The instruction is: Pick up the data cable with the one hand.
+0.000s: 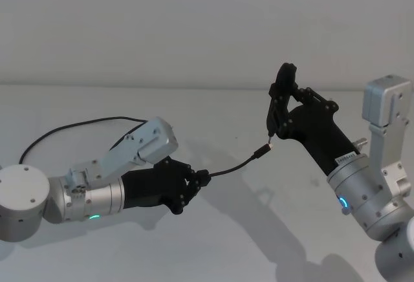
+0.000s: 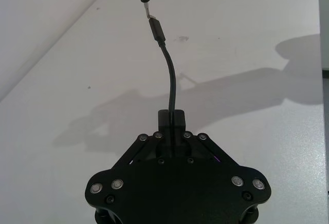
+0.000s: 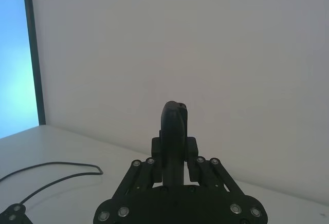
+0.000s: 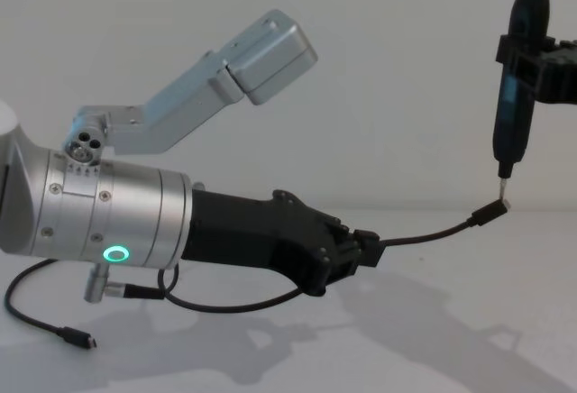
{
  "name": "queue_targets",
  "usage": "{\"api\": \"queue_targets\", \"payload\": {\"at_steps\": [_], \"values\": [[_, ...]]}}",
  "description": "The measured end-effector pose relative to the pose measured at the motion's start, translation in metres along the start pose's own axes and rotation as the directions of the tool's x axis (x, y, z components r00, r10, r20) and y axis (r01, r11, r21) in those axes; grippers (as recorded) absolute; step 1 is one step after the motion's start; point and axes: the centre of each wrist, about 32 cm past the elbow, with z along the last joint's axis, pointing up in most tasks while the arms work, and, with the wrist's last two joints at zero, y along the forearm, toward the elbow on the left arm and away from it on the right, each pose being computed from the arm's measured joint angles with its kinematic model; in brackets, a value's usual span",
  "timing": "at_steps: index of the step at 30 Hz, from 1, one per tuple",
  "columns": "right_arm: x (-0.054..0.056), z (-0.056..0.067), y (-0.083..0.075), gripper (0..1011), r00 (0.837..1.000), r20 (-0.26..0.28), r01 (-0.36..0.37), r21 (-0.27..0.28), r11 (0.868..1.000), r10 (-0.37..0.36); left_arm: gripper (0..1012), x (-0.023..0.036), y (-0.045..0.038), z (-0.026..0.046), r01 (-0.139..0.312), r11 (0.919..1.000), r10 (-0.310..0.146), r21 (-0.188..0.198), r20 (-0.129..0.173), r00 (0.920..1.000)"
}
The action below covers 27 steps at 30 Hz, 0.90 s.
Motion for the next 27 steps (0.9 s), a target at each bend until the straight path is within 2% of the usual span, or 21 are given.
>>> {"api": "queue_targets", "payload": {"at_steps": [27], "values": [[-0.0005, 0.0005, 0.0002, 275, 1.0, -0.002, -0.005, -0.001, 1.0, 0.005, 41, 0.0, 0.0, 0.0001, 0.0, 1.0, 0.0, -0.001, 0.001, 1.0]]}}
